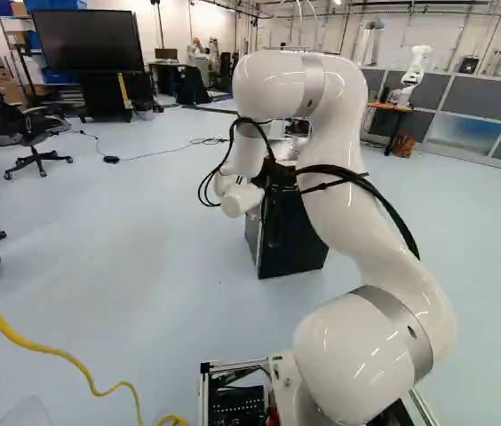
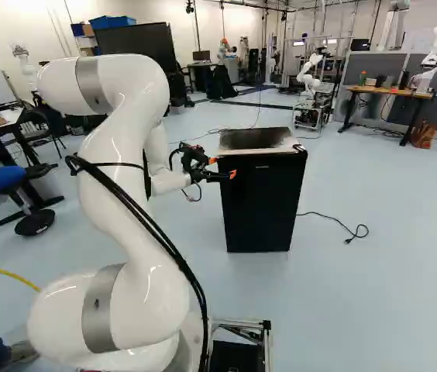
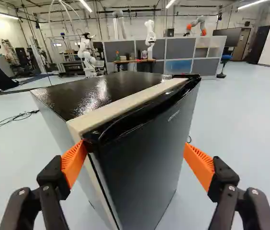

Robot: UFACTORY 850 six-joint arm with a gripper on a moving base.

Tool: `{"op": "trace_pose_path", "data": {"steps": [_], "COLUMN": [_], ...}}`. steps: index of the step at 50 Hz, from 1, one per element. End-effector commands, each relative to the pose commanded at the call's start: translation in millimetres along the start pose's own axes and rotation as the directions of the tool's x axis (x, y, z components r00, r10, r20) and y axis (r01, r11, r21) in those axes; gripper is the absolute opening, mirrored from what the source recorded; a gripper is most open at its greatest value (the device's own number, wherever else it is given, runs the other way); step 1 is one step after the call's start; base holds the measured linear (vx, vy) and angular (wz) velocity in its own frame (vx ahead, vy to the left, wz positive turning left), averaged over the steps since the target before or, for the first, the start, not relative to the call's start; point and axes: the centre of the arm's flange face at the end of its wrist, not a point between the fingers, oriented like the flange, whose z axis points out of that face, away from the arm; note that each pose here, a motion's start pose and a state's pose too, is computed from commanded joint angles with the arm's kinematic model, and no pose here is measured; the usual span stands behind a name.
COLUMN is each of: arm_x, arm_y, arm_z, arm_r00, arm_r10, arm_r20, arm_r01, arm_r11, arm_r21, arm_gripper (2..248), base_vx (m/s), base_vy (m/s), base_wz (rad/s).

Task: Grab a drink from the fridge

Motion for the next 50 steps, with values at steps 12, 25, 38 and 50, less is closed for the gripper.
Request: {"op": "trace_pose_path", "data": {"steps": [12, 25, 38, 50], "arm_x": [1.2, 1.7, 2.3, 3.2], "arm_y": [18.1, 36.6, 56.7, 76.5], "arm_z": [-17.2, -40.4, -62.9, -79.2], "arm_r00": [1.0, 0.998, 0.995, 0.991], "arm_r10": [-0.027, -0.06, -0.093, -0.119], "arm_r20": [0.015, 0.032, 0.047, 0.059], "arm_r01": [0.027, 0.059, 0.091, 0.116], "arm_r11": [1.0, 0.998, 0.995, 0.992], "arm_r21": [0.006, 0.023, 0.04, 0.049], "arm_gripper": [247, 247, 247, 247], "base_vx": [-0.001, 0.0, 0.0, 0.0], "base_vy": [-0.001, 0.0, 0.0, 0.0], "base_wz": [-0.003, 0.0, 0.0, 0.0]}}
